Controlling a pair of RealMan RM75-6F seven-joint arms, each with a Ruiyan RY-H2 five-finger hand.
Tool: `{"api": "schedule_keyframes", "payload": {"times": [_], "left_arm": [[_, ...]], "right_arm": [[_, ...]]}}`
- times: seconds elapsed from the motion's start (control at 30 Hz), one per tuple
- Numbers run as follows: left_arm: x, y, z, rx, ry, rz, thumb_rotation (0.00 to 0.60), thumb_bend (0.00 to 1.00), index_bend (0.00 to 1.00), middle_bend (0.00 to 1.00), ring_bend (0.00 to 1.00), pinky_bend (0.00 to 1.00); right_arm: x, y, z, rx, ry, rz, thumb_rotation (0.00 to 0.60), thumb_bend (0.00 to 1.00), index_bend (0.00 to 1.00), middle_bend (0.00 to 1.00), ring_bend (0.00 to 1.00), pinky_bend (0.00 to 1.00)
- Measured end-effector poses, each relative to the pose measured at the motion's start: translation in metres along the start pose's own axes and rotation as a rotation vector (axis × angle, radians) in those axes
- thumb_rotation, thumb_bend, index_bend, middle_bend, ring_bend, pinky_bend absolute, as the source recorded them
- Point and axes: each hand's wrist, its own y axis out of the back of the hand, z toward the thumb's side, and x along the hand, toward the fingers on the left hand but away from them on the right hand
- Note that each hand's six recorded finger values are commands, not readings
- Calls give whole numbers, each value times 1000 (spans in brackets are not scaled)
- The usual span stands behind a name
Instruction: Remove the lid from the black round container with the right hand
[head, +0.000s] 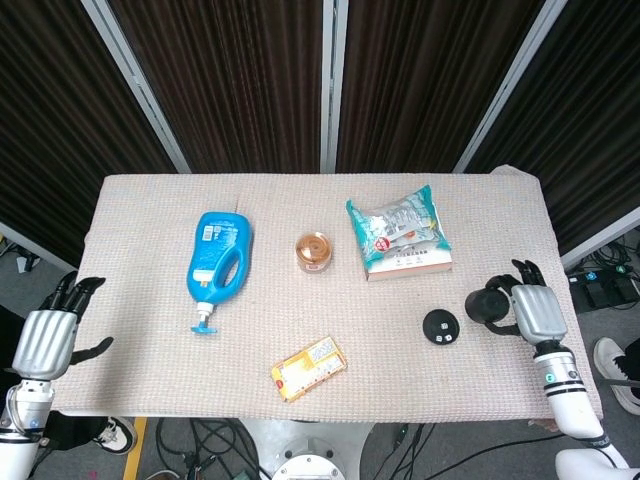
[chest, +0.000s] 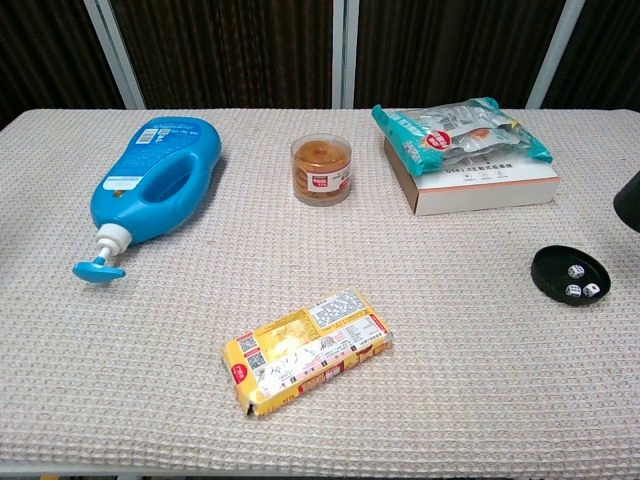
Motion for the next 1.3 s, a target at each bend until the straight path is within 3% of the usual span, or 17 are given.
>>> {"api": "schedule_keyframes", "payload": {"times": [0.33, 0.5, 0.63, 0.87, 1.03, 1.2, 1.3], "left_arm": [[0, -1, -1, 7, 6, -10, 600, 133, 155, 154, 62, 313], [-1, -2, -3, 5, 10, -11, 600, 133, 156, 154, 62, 313], [0, -2, -2, 4, 6, -7, 600, 133, 155, 154, 62, 313], [1, 3, 0, 4, 3, 7, 600, 133, 156, 154, 62, 313], [2, 6, 1, 9, 3, 9, 600, 132, 155, 154, 62, 313], [5, 10, 1, 19, 3, 22, 600, 133, 155, 154, 62, 312], [5, 11, 0, 18, 6, 26, 600, 133, 155, 154, 62, 312]], "right_arm": [[-4, -25, -19, 25, -46, 85, 600, 0, 376, 395, 28, 0], [-3, -32, -22, 40, -56, 155, 600, 0, 148, 163, 0, 0], [-1, -23, -17, 16, -42, 140, 600, 0, 54, 99, 0, 0], [8, 8, -4, -30, 16, 19, 600, 0, 34, 77, 0, 0], [24, 42, -2, -40, 61, -152, 600, 0, 34, 57, 0, 0], [49, 73, -14, 79, 40, -328, 600, 56, 34, 53, 0, 0], [67, 78, -25, 163, -1, -372, 600, 76, 34, 51, 0, 0]]}}
